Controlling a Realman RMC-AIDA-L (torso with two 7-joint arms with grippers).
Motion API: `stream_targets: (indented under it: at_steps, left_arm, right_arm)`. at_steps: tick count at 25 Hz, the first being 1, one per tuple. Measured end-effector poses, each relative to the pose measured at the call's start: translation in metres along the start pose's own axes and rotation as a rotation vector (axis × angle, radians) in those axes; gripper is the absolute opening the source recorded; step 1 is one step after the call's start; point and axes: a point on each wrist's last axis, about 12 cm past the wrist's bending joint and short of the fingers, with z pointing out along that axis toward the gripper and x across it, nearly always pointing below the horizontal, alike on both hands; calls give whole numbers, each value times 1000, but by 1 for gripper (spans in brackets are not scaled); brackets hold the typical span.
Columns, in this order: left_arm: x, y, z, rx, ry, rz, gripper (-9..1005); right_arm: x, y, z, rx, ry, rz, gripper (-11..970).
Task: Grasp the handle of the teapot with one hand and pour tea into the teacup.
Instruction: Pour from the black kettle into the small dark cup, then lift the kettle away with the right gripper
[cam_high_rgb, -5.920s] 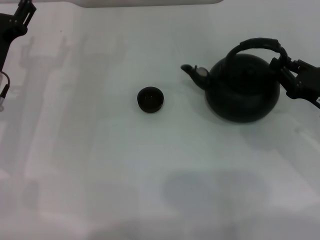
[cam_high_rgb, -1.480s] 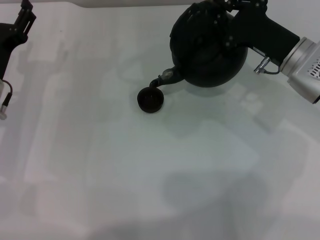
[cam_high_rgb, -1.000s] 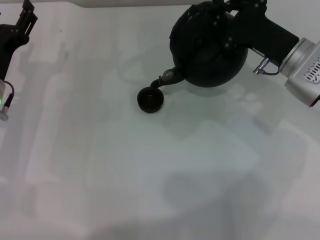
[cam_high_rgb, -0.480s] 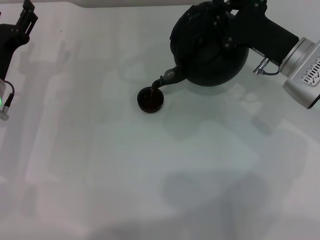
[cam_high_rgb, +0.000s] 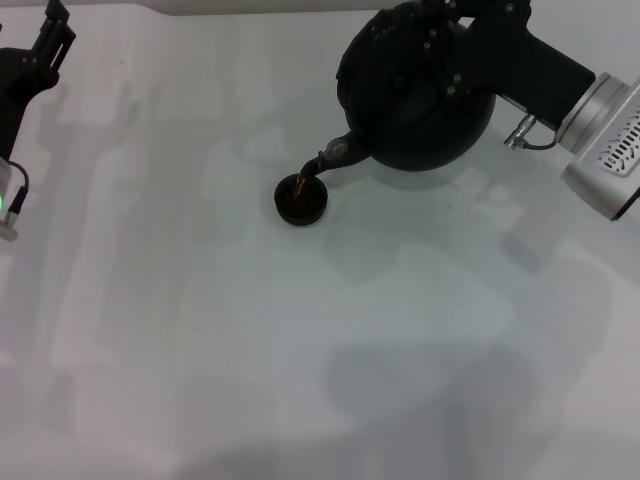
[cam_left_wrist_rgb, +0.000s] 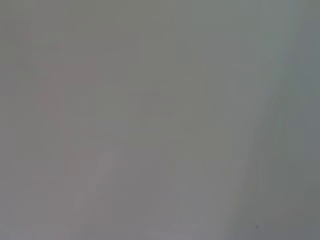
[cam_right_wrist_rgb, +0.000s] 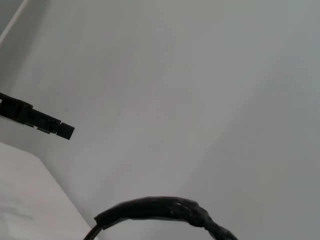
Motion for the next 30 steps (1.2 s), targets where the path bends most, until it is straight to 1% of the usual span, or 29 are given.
stream_targets:
  at_steps: [15, 21, 30]
  left_arm:
    - [0, 0, 1, 1, 3, 0, 877]
    - [0, 0, 1, 1, 4, 0, 877]
    - [0, -1, 2, 1, 4, 0, 877]
  right_arm:
    - [2, 0, 0, 2, 14, -5, 127]
    - [2, -1, 0, 6, 19, -26, 128]
    - [3, 0, 0, 7, 24, -19, 128]
